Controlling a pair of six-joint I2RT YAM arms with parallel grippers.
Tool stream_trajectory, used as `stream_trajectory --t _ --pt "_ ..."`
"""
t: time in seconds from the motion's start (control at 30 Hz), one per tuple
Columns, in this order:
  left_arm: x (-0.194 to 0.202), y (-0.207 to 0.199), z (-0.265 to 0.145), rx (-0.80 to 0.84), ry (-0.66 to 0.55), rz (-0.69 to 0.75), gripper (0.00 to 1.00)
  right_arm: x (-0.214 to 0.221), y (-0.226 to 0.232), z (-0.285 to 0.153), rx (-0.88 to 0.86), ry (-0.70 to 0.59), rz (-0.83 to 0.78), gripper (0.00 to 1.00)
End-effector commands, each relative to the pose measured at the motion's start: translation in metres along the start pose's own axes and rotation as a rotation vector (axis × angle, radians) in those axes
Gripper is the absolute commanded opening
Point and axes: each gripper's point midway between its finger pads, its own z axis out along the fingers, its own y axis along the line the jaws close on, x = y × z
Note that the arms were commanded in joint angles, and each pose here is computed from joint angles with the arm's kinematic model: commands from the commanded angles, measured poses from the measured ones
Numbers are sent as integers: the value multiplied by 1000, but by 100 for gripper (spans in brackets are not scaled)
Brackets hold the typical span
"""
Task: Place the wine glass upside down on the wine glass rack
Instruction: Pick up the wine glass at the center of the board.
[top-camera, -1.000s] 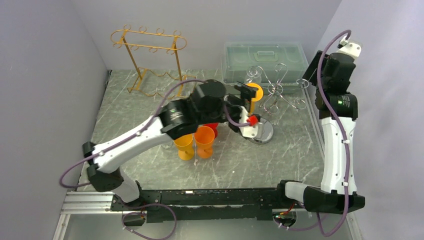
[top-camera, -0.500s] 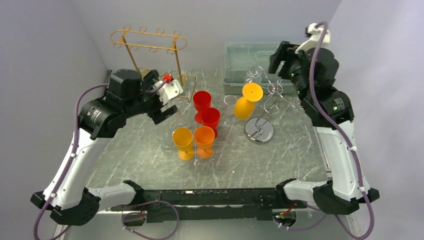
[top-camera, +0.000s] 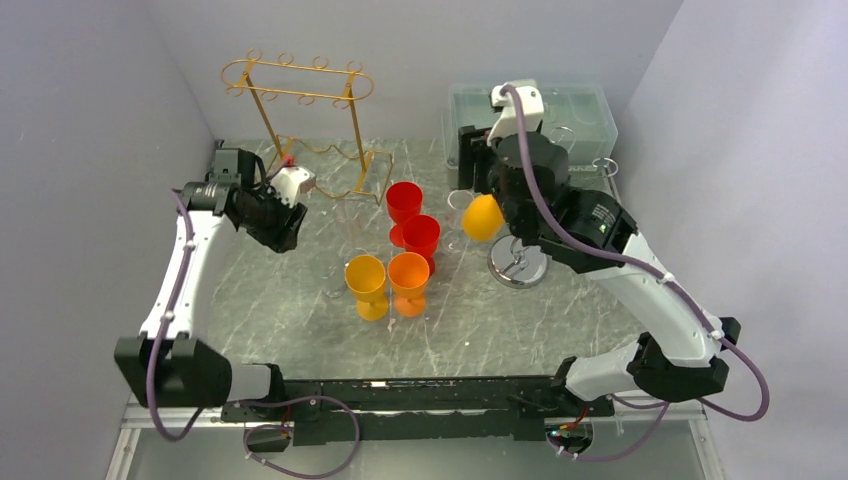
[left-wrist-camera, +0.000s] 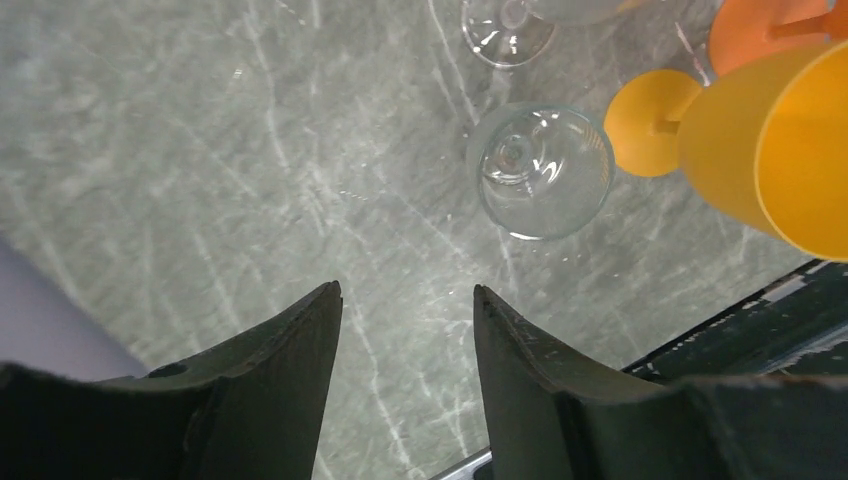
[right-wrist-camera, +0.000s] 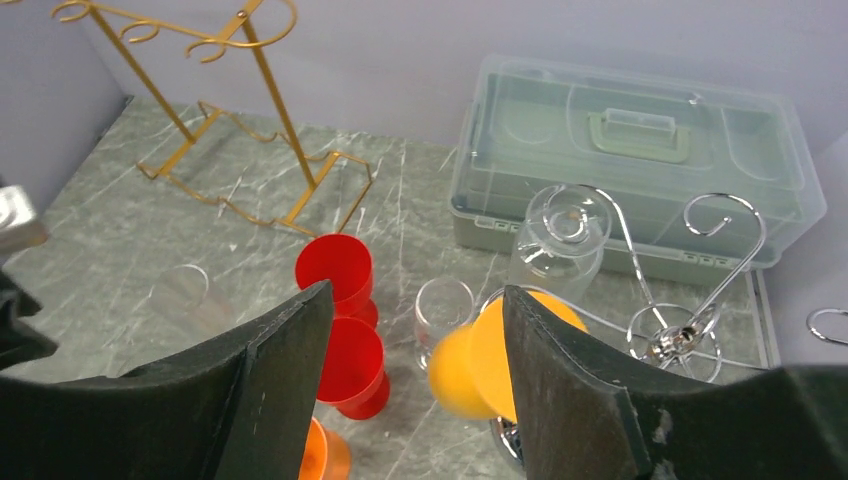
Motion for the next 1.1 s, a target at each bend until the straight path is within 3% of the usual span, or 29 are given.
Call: stream_trajectory --t 0.0,0.23,0.4,0.57,0.77,1.07 --pt "-5 -11 15 141 -37 -117 58 -13 -3 -19 42 -50 -3 65" --pt "-17 -20 33 223 -85 -201 70 6 30 -25 -20 -27 -27 65" --pt "1 -30 58 277 -17 -216 82 19 57 -27 -109 4 -5 67" --pt "17 -32 80 244 34 -161 83 34 63 -28 -133 31 6 68" --pt "24 -24 96 203 35 -139 79 44 66 -30 -149 51 27 67" --pt "37 -25 109 187 25 -112 56 60 75 -31 -154 86 21 65"
